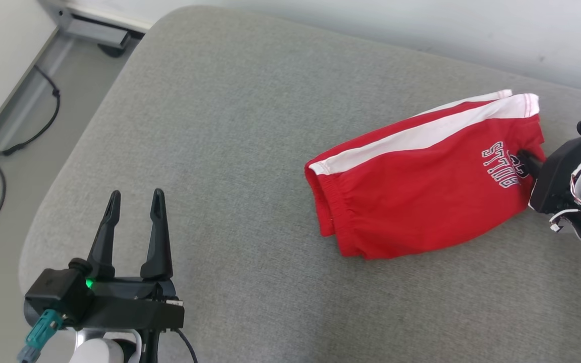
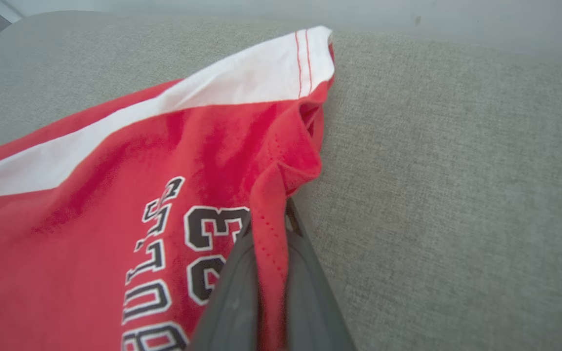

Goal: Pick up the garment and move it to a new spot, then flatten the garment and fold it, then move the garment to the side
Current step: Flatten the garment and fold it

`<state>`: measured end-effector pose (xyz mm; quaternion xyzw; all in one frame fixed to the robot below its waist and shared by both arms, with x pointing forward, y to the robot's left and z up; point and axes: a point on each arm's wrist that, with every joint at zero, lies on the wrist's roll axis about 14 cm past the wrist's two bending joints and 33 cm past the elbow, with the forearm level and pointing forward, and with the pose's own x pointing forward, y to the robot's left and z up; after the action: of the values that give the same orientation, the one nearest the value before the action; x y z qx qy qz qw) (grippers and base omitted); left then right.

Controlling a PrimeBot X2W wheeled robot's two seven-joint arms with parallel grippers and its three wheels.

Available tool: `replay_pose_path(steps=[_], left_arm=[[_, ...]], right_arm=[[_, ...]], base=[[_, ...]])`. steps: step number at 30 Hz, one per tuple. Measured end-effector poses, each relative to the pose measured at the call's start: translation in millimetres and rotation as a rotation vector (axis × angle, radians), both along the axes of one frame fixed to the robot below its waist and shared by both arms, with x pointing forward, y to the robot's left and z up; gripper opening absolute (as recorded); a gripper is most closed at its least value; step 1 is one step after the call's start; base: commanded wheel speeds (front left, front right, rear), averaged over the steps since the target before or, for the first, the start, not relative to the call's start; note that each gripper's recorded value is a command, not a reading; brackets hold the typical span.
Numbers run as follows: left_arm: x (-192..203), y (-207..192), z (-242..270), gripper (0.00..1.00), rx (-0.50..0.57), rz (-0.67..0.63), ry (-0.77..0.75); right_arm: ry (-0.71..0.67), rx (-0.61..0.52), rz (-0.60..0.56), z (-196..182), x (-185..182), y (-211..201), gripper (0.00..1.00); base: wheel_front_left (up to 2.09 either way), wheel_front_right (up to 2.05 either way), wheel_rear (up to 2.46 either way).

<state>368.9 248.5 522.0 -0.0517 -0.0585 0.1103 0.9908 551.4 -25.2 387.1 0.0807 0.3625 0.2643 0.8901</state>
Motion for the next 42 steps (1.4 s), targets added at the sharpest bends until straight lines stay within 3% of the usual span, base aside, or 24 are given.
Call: replay_pose_path(steps=[20,42], left_arm=[[-0.3,-23.1,1.1,1.00,-0.005,-0.087,-0.016],[6.7,-63.0,4.7,1.00,-0.011,-0.225,-0.036]], right_arm=[[-0.046,0.192,-0.070,32.1,-64.5,-39.5,0.00],[-0.026,0.255,-0.139,25.9,-147.5,-70.7,0.00]], base=[[0.00,0.00,0.00],[0.00,0.00,0.00]])
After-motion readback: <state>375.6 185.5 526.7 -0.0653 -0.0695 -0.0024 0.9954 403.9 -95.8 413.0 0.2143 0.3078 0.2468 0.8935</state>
